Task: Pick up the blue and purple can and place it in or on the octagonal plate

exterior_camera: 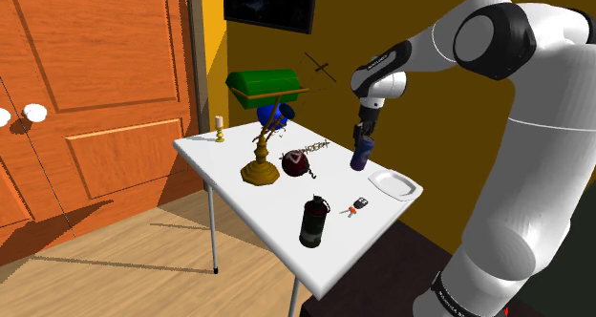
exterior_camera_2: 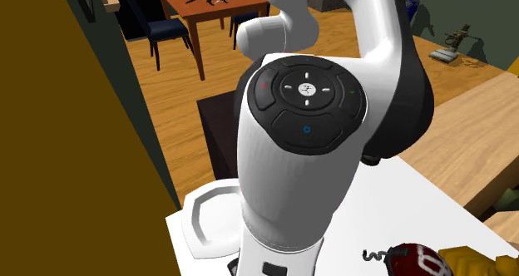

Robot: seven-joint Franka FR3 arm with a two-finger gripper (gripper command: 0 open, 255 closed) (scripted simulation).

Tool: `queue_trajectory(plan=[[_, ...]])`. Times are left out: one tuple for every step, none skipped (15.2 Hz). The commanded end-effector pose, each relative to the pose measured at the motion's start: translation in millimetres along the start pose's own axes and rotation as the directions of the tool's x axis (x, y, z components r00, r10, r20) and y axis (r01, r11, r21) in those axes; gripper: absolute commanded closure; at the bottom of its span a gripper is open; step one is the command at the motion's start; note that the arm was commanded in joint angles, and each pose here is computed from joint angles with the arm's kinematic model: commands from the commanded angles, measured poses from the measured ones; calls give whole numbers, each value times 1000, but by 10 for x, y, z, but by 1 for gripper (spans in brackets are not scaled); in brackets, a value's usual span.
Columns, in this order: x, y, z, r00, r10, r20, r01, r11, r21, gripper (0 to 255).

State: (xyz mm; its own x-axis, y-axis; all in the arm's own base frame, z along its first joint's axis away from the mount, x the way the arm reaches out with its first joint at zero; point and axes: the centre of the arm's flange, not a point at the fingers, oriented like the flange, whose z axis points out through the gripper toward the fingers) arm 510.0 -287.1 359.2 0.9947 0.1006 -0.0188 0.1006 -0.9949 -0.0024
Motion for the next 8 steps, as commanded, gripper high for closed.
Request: queue_trajectory(plan=[[1, -3, -107, 1000, 0, 0, 0, 1000, 0, 255], [0, -4, -160, 1000, 0, 0, 0, 1000, 0, 255], [-1, -4, -213, 1000, 0, 0, 0, 1000, 0, 255], [-2, -4, -266, 1000, 0, 0, 0, 1000, 0, 255], [-3, -4, -319, 1000, 0, 0, 0, 1000, 0, 255], [-4, -4, -371, 1000, 0, 0, 0, 1000, 0, 255], [-5, -4, -424, 1000, 0, 0, 0, 1000, 0, 255], [-6, -4, -477, 1000, 0, 0, 0, 1000, 0, 255]])
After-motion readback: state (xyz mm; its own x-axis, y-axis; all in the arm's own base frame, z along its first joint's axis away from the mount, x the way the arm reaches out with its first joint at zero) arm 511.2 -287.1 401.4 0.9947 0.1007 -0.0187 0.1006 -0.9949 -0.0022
